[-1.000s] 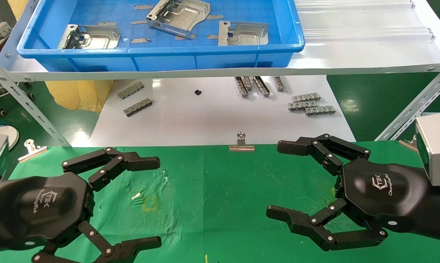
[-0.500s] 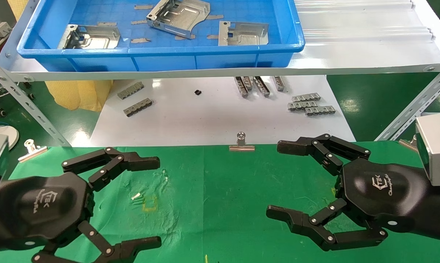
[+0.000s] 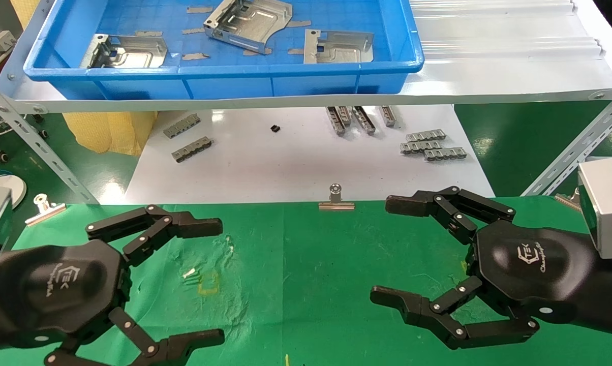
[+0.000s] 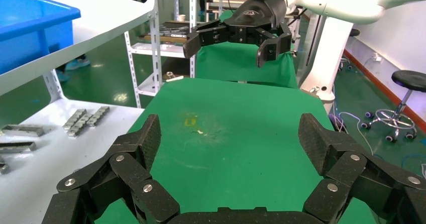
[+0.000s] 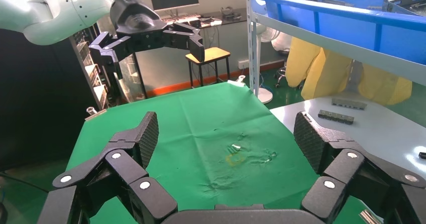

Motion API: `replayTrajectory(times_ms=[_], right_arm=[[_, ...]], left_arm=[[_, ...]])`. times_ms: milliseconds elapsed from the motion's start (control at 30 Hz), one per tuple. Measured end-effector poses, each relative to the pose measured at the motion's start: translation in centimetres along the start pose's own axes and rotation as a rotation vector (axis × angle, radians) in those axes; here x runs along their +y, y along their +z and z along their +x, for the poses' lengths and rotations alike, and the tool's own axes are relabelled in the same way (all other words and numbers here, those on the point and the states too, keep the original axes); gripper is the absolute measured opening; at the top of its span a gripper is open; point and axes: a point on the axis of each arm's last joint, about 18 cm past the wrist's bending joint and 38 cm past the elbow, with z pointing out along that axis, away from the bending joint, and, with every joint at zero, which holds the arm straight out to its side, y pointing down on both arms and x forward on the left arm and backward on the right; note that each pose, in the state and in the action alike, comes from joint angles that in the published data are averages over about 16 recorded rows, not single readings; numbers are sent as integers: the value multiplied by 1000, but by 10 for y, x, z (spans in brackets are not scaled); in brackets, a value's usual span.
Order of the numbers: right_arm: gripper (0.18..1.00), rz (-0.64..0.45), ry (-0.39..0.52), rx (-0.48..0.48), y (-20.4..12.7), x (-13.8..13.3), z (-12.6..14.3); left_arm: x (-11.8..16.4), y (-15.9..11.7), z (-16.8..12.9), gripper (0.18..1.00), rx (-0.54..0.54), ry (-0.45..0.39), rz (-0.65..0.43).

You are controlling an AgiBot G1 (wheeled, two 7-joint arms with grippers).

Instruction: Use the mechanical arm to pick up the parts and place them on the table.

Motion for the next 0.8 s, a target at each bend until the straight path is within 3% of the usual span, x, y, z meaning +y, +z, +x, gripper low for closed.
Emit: replayTrajectory(times_ms=[800], right_arm=[[999, 0, 0, 0, 0, 0, 0]], left_arm=[[0, 0, 0, 1001, 0, 0, 0]])
